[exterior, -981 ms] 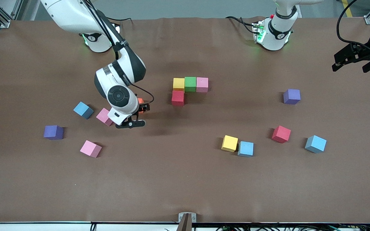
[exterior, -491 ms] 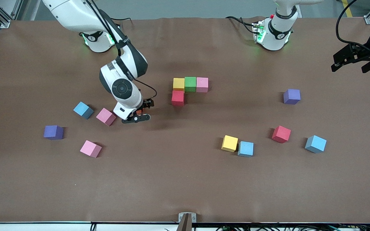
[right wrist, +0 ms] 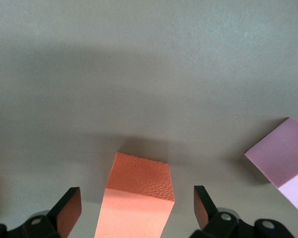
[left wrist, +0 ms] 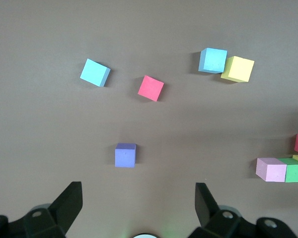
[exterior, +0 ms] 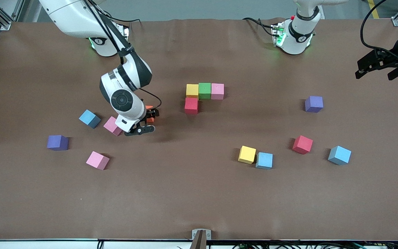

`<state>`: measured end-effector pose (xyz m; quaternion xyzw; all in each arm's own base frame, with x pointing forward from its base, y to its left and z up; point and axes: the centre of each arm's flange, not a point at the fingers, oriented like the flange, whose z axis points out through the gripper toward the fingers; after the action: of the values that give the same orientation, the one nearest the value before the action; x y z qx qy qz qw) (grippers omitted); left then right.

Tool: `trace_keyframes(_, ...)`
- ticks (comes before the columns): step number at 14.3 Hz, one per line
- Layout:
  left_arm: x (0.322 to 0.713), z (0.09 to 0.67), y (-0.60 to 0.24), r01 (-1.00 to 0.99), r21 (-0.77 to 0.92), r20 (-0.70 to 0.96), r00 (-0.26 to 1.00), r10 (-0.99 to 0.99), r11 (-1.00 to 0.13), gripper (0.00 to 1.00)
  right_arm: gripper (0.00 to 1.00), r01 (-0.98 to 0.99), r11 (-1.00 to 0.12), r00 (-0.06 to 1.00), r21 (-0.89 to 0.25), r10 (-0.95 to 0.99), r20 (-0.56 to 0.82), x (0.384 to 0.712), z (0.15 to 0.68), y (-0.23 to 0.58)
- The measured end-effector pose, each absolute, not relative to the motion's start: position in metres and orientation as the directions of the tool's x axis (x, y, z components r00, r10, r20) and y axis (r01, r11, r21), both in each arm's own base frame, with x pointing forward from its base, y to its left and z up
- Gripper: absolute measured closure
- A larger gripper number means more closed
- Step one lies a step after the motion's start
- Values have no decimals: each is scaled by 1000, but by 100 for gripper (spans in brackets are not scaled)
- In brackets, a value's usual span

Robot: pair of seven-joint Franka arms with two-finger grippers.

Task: Arrange 11 blocks into digit 3
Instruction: 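Grasp the orange cube with the right gripper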

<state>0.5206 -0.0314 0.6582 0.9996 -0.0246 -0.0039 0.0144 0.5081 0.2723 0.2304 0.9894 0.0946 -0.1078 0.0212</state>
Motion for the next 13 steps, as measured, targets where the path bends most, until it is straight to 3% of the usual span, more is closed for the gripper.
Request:
trace_keyframes(5,522,659,-31,-48,29,3,999,-48,-998,0,0,209,-978,952,18,199,-231,495,221,278)
trace_keyframes(13,523,658,-30,-46,29,2,999,-46,-998,0,2,165,-986,958,6,159,-238,501,220,264)
